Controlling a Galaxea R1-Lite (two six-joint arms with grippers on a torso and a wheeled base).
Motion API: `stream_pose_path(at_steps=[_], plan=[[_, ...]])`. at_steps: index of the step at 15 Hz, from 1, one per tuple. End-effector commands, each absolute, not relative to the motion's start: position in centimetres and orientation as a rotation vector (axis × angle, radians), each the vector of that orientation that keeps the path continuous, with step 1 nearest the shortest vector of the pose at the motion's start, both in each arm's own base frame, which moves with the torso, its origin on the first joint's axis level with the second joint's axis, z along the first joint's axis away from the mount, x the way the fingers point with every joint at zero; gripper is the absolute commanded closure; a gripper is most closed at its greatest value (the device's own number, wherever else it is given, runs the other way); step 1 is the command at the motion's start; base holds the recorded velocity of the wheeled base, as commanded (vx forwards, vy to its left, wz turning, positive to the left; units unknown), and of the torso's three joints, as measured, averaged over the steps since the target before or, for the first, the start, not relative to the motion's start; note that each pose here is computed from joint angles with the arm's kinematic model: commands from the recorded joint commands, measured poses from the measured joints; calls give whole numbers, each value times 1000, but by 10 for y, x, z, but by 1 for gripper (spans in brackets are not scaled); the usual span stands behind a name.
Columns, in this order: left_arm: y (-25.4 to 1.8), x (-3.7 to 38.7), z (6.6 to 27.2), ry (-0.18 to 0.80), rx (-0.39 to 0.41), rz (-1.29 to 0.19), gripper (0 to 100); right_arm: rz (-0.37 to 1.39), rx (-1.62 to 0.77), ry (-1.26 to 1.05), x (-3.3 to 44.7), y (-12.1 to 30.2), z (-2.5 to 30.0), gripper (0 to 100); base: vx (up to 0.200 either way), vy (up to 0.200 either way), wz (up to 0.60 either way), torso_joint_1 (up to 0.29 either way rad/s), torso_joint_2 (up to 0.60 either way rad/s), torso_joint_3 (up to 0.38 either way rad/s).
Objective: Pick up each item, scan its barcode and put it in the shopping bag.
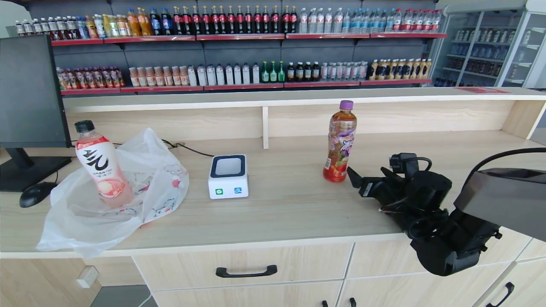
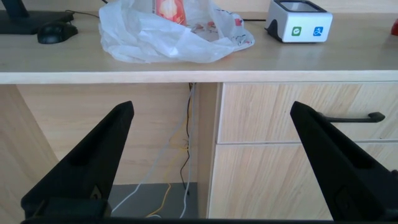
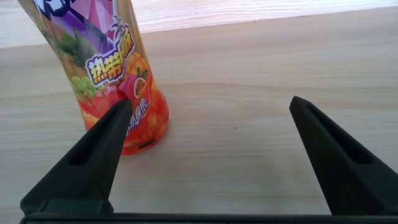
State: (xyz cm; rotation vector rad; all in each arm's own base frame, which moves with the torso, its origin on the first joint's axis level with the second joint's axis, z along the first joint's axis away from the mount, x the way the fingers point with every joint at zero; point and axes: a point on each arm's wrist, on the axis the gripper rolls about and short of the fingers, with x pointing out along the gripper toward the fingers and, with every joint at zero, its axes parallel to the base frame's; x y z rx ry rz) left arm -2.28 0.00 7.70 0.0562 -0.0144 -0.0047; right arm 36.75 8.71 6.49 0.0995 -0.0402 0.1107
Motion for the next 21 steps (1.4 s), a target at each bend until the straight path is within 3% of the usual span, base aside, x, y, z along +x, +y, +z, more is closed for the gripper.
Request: stream_pose_path(at_steps=[1,5,6,8,14,21], plan=[[0,-23,77,-15,57,-4,0,104,101,-47,369,84,66,0,0,0,0,0,0,0],[0,-23,77,-15,57,-4,0,132,113,-110,358,91,93,0,0,0,0,0,0,0],[0,-23,77,-15,57,-4,0,170,129,-174,348,99,118,0,0,0,0,0,0,0],[0,-23,77,-14,57,-4,0,230,122,-219,340,110,134,0,0,0,0,0,0,0],[0,-23,77,-14,64,-4,0,304,123,-168,345,139,111,0,0,0,0,0,0,0],[0,-23,77,-15,68,-4,0,234,116,-137,372,130,84,0,0,0,0,0,0,0]])
